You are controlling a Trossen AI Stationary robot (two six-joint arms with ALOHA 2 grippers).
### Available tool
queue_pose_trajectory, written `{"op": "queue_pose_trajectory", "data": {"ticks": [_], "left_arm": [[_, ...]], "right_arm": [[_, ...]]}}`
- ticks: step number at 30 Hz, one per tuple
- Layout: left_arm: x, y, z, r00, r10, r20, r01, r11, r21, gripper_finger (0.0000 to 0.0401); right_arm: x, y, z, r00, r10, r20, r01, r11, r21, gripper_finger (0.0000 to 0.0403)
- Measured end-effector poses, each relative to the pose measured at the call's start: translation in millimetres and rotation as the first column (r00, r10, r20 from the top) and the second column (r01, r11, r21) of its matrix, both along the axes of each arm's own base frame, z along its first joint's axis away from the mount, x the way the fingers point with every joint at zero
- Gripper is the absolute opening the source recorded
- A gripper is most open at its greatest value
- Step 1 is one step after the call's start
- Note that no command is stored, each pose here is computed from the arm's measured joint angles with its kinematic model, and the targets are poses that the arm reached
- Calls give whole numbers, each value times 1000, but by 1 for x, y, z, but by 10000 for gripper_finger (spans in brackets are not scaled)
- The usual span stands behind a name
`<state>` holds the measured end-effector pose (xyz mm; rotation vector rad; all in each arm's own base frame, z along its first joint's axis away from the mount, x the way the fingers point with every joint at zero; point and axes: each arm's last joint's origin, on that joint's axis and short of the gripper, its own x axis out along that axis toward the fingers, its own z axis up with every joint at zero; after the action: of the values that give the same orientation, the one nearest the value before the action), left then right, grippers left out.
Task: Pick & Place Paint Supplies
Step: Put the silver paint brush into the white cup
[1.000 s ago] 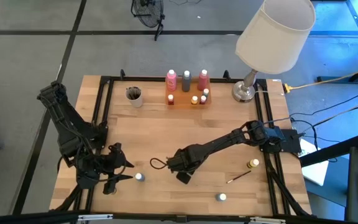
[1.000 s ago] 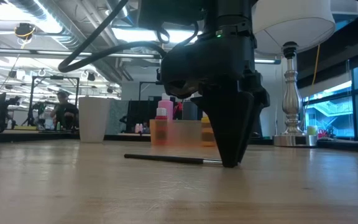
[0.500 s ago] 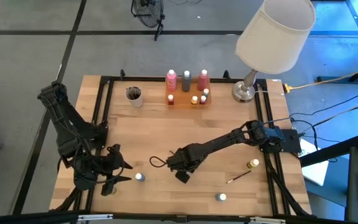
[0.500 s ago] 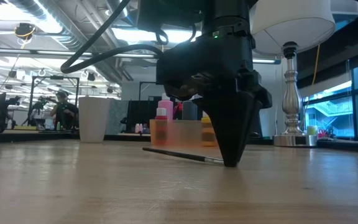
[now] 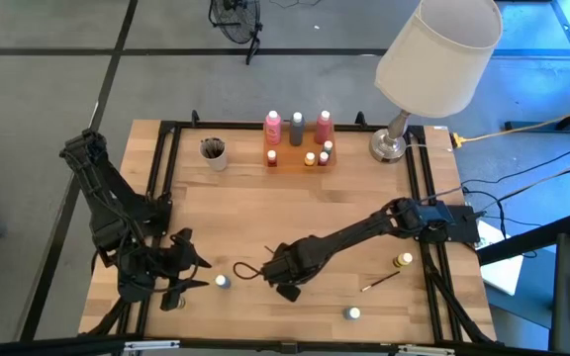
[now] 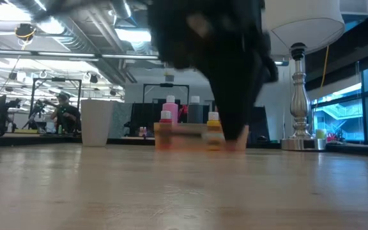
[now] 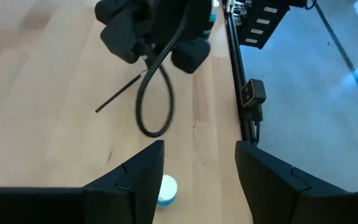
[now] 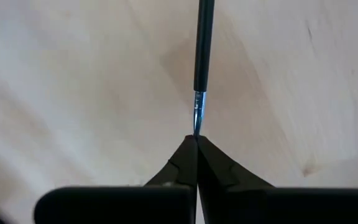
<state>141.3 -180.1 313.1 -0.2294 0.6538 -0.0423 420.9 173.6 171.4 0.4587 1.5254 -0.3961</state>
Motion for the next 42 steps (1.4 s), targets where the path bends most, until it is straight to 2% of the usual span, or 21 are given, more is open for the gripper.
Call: {"op": "queue_pose_trajectory", "data": {"ticks": [3, 7, 13, 17, 20, 24, 29, 36, 38, 40, 42], "left_arm": [[0, 0, 0, 1000, -14, 18, 13, 999, 47, 194], [1, 2, 1, 997, -54, 52, 45, 986, 161, 194], [2, 3, 4, 987, -135, 87, 96, 928, 361, 194], [2, 2, 30, 972, -164, 167, 78, 900, 429, 194], [-2, 1, 57, 950, -226, 217, 85, 852, 516, 194], [-8, 2, 80, 925, -295, 239, 66, 745, 664, 194], [-12, 7, 77, 927, -350, 136, 88, 556, 826, 194], [-16, 17, 67, 946, -325, 15, 118, 385, 915, 194], [-17, 20, 66, 947, -320, -18, 124, 314, 941, 194], [-17, 22, 66, 950, -308, -43, 115, 221, 969, 194], [-16, 23, 67, 955, -290, -57, 102, 144, 984, 194]], "right_arm": [[3, 5, 17, 999, 4, 34, -4, 1000, 11, 0], [8, 9, 46, 995, -14, 103, 10, 999, 43, 0], [16, 13, 95, 963, -49, 264, 24, 995, 97, 0], [12, 10, 115, 940, -110, 324, 75, 990, 119, 0], [6, 8, 125, 938, -144, 315, 108, 986, 127, 0], [5, 6, 133, 930, -180, 320, 127, 975, 181, 0], [13, 0, 148, 883, -234, 406, 127, 954, 273, 0], [19, -12, 177, 780, -323, 537, 129, 921, 367, 0], [24, -19, 184, 736, -348, 581, 124, 913, 389, 0], [28, -27, 190, 699, -360, 617, 115, 909, 399, 0], [35, -34, 196, 650, -377, 660, 97, 902, 420, 0]]}}
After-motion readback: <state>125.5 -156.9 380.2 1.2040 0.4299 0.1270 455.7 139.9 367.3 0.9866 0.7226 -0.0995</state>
